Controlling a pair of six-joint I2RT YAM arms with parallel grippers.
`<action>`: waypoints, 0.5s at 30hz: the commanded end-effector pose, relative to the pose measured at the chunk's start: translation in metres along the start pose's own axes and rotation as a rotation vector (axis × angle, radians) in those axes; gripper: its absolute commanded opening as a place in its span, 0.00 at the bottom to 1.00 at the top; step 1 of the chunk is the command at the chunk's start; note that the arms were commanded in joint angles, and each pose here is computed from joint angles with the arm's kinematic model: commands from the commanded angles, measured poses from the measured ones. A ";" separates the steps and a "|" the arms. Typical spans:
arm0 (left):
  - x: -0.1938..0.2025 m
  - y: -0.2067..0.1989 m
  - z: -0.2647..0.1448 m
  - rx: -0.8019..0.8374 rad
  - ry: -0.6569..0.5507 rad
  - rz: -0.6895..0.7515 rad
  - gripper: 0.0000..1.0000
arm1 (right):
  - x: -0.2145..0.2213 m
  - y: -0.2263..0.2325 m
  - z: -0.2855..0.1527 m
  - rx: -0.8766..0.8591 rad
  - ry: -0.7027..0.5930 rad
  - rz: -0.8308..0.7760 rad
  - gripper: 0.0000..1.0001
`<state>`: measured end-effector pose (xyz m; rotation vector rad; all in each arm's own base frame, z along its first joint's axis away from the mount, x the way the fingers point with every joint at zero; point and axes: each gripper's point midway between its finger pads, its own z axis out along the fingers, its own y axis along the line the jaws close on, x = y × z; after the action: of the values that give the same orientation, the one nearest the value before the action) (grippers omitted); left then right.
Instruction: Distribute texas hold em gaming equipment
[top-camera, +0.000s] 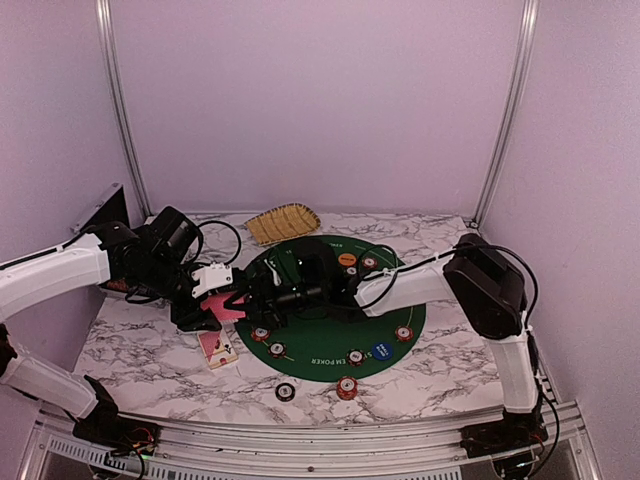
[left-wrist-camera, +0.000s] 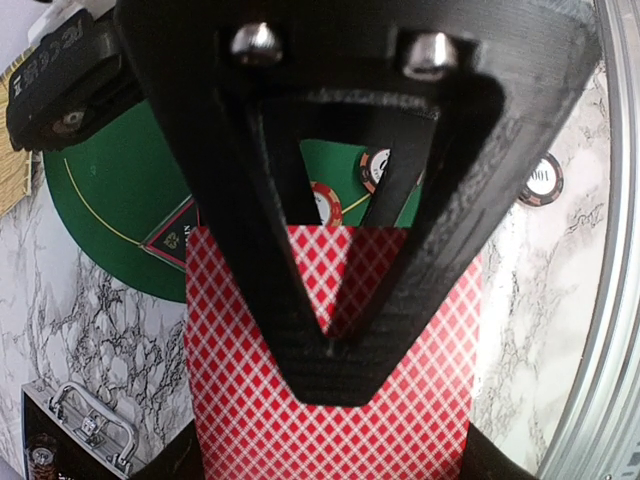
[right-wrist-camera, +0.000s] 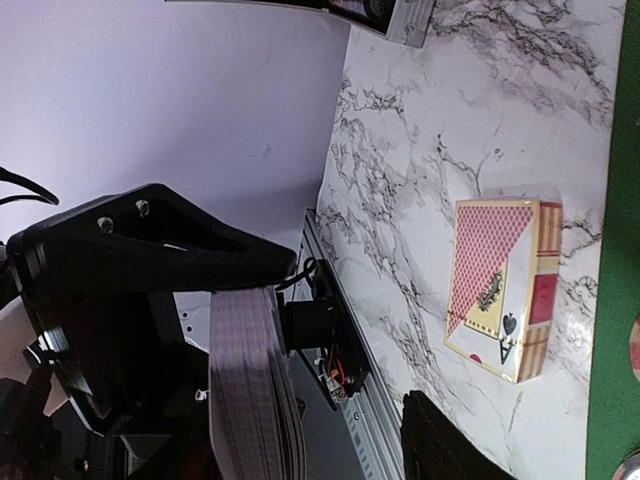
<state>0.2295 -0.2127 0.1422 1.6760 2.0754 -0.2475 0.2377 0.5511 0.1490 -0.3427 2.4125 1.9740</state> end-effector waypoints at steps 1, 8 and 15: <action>0.002 0.000 -0.001 -0.016 0.001 -0.008 0.18 | -0.001 0.021 -0.016 -0.020 -0.011 -0.038 0.58; 0.004 0.000 0.000 -0.017 0.008 -0.014 0.16 | -0.001 0.033 -0.022 -0.036 -0.023 -0.052 0.46; 0.004 0.000 0.000 -0.016 0.011 -0.022 0.15 | -0.002 0.037 -0.017 -0.045 -0.014 -0.059 0.39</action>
<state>0.2290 -0.2085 0.1368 1.6656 2.1043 -0.2294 0.2343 0.5379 0.1608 -0.3529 2.3977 1.9681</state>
